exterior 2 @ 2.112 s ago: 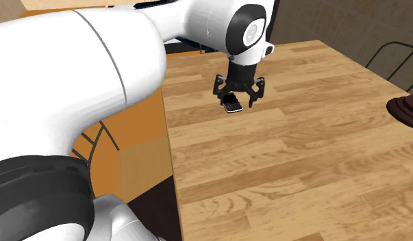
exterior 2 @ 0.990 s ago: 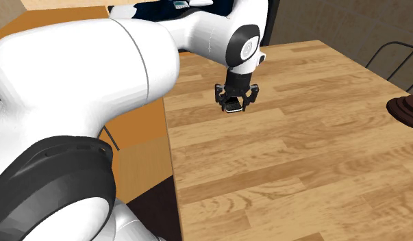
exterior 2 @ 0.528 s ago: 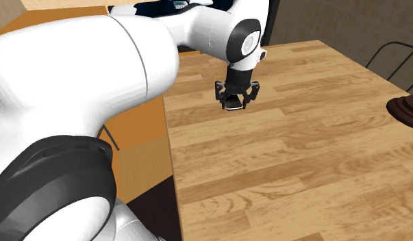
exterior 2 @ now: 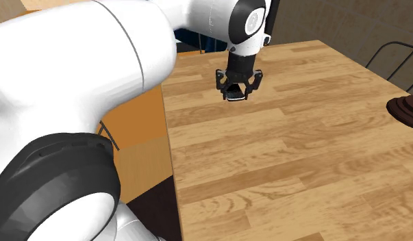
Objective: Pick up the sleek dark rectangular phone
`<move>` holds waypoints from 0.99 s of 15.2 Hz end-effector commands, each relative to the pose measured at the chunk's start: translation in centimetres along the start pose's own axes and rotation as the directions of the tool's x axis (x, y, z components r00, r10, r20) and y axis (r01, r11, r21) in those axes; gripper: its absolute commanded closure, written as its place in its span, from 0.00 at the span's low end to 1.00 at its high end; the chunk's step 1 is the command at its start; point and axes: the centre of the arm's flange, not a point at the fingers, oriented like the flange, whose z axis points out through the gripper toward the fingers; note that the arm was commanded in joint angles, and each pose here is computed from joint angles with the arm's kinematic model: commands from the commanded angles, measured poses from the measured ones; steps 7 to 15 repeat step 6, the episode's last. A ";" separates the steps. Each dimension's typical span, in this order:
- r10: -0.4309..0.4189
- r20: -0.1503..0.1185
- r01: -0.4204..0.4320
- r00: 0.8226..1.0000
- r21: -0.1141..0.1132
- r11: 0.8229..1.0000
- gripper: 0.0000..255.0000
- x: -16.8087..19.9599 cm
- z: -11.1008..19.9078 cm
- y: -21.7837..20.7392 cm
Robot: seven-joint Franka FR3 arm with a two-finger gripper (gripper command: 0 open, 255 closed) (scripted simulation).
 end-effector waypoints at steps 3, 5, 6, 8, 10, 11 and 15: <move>0.000 0.000 0.000 1.000 0.000 1.000 1.00 -0.1 -2.1 -0.1; 0.000 0.000 0.000 1.000 0.000 1.000 1.00 -0.1 -2.7 -0.1; 0.000 0.000 0.000 1.000 0.000 1.000 1.00 -0.1 -2.7 -0.1; 0.000 0.000 0.000 1.000 0.000 1.000 1.00 -0.1 -2.7 -0.1; 0.000 0.000 0.000 1.000 0.000 1.000 1.00 -0.1 -2.7 -0.1; 0.000 0.000 0.000 1.000 0.000 1.000 1.00 -0.1 -2.7 -0.1; 0.000 0.000 0.000 1.000 0.000 1.000 1.00 -0.1 -2.7 -0.1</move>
